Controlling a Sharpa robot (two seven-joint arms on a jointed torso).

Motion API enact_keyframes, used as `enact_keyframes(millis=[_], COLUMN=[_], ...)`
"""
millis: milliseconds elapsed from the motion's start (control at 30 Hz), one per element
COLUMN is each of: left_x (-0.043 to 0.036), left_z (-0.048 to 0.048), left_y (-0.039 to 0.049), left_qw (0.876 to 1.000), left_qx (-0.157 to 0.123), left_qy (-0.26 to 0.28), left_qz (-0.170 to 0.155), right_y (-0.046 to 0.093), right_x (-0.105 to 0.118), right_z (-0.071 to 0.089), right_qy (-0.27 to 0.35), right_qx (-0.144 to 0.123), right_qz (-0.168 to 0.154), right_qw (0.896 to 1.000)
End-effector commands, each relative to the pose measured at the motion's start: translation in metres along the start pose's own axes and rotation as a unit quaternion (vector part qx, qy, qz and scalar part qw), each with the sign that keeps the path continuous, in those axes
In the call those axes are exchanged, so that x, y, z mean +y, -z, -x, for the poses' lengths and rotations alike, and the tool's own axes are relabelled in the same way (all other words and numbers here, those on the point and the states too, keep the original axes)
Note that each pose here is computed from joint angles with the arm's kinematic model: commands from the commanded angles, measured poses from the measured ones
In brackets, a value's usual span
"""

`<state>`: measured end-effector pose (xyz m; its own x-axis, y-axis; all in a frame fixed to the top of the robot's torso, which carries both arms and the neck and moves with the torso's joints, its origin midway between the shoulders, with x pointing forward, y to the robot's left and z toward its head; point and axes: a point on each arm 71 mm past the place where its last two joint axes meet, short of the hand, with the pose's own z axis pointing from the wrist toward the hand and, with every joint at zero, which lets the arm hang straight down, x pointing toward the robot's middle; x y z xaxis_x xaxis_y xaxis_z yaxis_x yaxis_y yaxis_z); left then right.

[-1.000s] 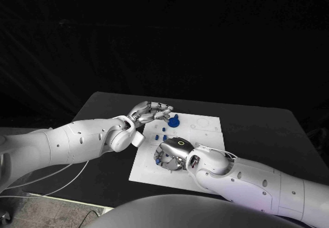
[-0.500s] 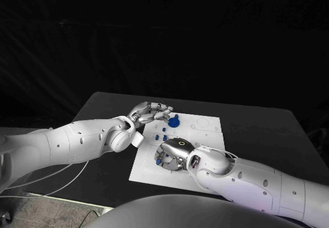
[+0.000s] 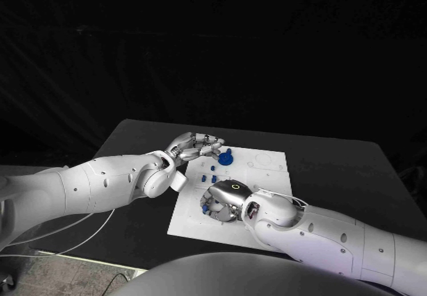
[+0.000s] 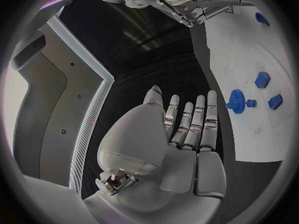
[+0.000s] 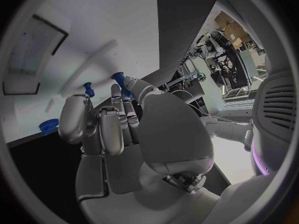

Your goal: Assemble the parts on the task board

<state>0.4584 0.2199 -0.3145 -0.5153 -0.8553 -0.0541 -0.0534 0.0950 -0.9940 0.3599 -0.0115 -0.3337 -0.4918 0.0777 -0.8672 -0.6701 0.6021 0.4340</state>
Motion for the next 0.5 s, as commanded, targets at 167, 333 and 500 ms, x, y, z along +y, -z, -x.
enact_keyframes(millis=[167,333,500], left_x=[-0.0006,-0.0005,-0.0003], left_z=[-0.0024,-0.0023,-0.0022], left_y=[-0.0006,-0.0007,-0.0006], left_qw=[1.000,1.000,1.000], left_qx=[0.008,0.008,0.008], left_qy=[0.007,0.007,0.007], left_qz=[-0.003,-0.003,-0.002], right_y=[-0.0004,-0.0006,-0.0006], right_x=[-0.0001,-0.0001,0.0000], right_z=[-0.0032,-0.0034,-0.0032], right_qy=[0.016,0.020,0.021], right_qx=[0.016,0.017,0.015], right_qz=[-0.005,-0.006,-0.005], right_qw=[1.000,1.000,1.000])
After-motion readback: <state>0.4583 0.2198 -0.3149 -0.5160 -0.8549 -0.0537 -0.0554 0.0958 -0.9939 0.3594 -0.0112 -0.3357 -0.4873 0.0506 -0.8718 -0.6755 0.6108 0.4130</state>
